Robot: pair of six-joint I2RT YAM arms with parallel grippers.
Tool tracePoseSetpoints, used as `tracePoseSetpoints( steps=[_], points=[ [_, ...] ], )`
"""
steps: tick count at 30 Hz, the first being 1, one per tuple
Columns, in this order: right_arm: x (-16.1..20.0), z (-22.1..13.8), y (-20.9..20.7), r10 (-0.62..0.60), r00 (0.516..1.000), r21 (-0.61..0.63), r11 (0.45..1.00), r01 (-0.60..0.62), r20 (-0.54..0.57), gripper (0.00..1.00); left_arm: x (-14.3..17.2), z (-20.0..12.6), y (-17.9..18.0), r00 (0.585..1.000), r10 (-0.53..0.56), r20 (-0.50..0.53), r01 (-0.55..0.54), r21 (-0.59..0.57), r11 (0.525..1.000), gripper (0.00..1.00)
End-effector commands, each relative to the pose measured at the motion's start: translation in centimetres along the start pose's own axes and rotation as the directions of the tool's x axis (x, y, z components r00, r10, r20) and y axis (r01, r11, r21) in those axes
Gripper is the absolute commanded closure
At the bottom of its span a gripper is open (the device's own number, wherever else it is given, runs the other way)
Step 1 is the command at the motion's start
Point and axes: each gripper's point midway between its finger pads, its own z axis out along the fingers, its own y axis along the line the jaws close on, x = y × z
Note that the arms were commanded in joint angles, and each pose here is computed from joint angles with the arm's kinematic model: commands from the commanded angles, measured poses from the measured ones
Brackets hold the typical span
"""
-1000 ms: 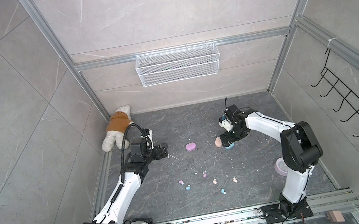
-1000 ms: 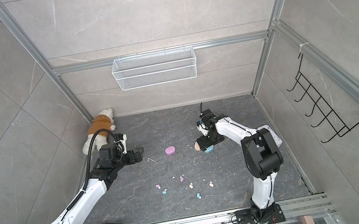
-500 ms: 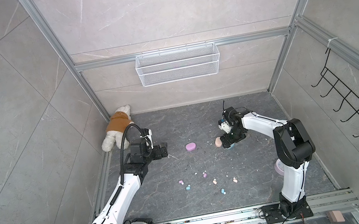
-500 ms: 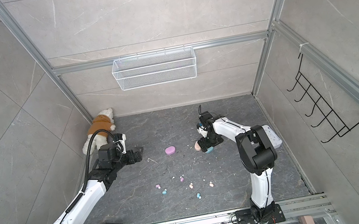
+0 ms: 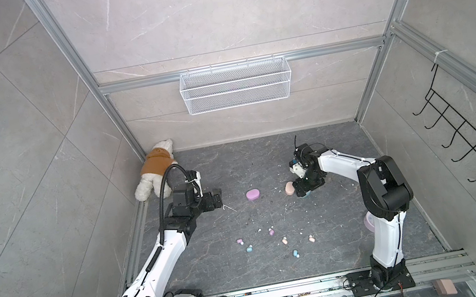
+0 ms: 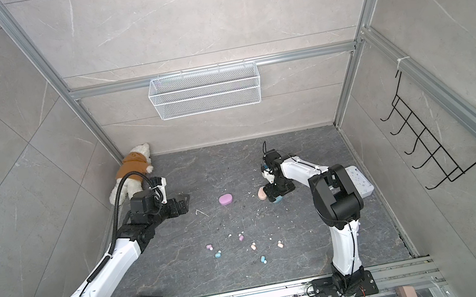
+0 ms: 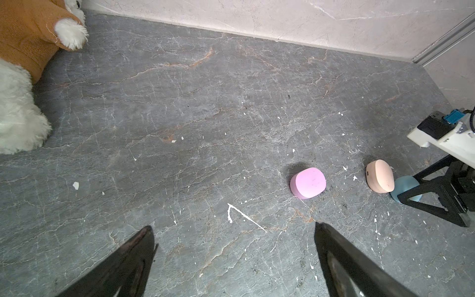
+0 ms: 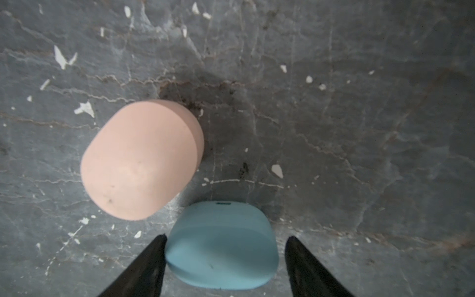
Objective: Insert wireless bluetooth earbuds into charging case
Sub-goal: Pick up the charging case from the center of the table.
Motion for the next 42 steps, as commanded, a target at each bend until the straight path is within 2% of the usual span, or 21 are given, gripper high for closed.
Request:
tracePoseSetpoints(
  steps=[1, 8, 17, 21, 24, 28, 31, 33, 37, 42],
  points=[
    [-0.4, 0.3, -0.4, 0.011, 1.000, 0.017, 1.000, -0.011, 0.010, 0.29, -0.6, 0.2, 0.1, 1.000, -0.011, 0.028, 0.011, -0.009, 1.000, 0.00],
    [-0.5, -0.6, -0.6, 0.022, 0.999, 0.034, 0.999, -0.023, 0.040, 0.37, -0.6, 0.3, 0.1, 0.999, -0.015, 0.029, 0.015, -0.010, 1.000, 0.00],
    [0.2, -0.7, -0.6, 0.036, 0.999, 0.039, 0.999, -0.036, 0.010, 0.44, -0.6, 0.3, 0.0, 1.000, -0.013, 0.022, 0.013, 0.000, 1.000, 0.00],
    [0.3, -2.0, -0.3, 0.047, 0.999, 0.026, 0.999, -0.047, 0.007, 0.47, -0.2, 0.6, -0.7, 1.000, 0.008, 0.007, -0.009, 0.031, 0.999, 0.00],
    [0.7, -3.5, 0.1, 0.064, 0.998, 0.012, 0.998, -0.064, 0.002, 0.47, -0.3, 0.8, -0.1, 1.000, 0.016, 0.005, -0.016, -0.024, 1.000, 0.00],
    [1.5, -6.0, 1.0, 0.096, 0.995, -0.030, 0.995, -0.096, 0.008, 0.48, 0.0, 1.3, -3.0, 0.996, 0.094, -0.003, -0.093, 0.122, 0.988, 0.00],
    [2.2, -8.2, 1.8, 0.119, 0.993, -0.046, 0.992, -0.118, 0.013, 0.48, 0.4, 1.6, -6.1, 0.986, 0.166, 0.005, -0.161, 0.258, 0.953, 0.00],
    [2.7, -9.9, 2.7, 0.124, 0.992, -0.047, 0.991, -0.123, 0.020, 0.48, 0.7, 1.7, -8.6, 0.978, 0.205, 0.030, -0.202, 0.355, 0.913, 0.01],
    [3.1, -13.4, 5.0, 0.128, 0.991, -0.062, 0.990, -0.125, 0.046, 0.48, 1.0, 1.4, -13.3, 0.949, 0.282, 0.141, -0.314, 0.485, 0.816, 0.00],
    [3.4, -17.9, 8.3, 0.121, 0.990, -0.132, 0.985, -0.111, 0.073, 0.49, 1.5, 0.5, -18.4, 0.888, 0.352, 0.297, -0.461, 0.590, 0.663, 0.01]
  ],
)
